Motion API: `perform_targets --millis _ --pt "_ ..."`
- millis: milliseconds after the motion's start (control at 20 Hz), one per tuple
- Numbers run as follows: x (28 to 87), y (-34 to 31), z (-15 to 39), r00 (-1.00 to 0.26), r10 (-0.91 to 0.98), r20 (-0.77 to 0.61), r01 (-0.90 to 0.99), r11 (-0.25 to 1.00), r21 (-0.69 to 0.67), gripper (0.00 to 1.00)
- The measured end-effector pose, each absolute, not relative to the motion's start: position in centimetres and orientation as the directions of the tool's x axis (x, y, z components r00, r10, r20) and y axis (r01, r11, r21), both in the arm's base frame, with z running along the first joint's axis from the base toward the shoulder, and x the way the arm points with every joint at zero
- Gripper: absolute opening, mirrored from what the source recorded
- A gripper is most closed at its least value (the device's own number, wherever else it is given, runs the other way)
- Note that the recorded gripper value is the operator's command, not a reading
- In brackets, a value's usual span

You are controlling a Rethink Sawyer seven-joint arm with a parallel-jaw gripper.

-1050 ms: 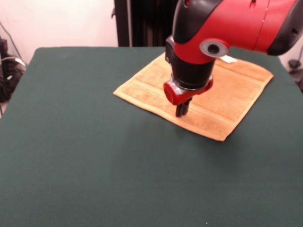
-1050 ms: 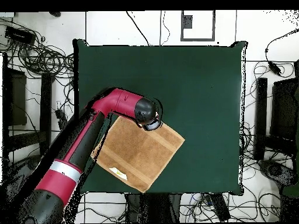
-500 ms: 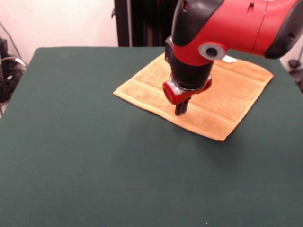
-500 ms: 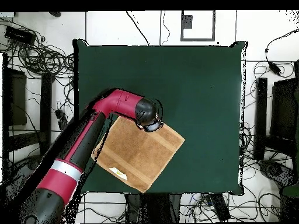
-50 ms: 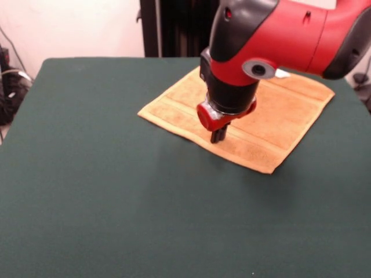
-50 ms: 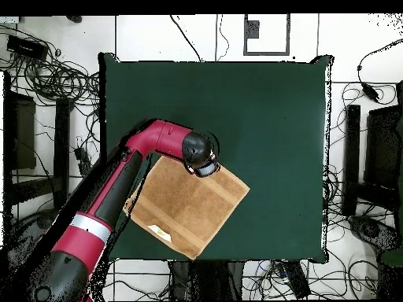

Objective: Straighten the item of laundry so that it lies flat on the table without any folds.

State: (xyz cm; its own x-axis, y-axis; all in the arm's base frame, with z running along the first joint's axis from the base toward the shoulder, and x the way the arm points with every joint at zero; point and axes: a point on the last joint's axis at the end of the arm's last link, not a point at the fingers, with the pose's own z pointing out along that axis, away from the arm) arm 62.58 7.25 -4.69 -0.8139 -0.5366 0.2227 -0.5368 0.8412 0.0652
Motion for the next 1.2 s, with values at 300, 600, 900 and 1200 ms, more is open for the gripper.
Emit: perform_targets --millis 300,600,900,1200 --pt "63.1 7.1 -4.7 -0.806 -0.545 0.230 -0.549 0.834 0.053 0.00" --pt "63.2 6.9 -4.7 -0.819 -0.532 0.213 -0.532 0.844 0.061 0.00" --pt "63.4 5.7 -4.6 -0.878 -0.459 0.134 -0.448 0.888 0.101 0.00" --pt "64.7 3.9 -4.6 -0.937 -0.349 -0.032 -0.349 0.923 0.164 0.00"
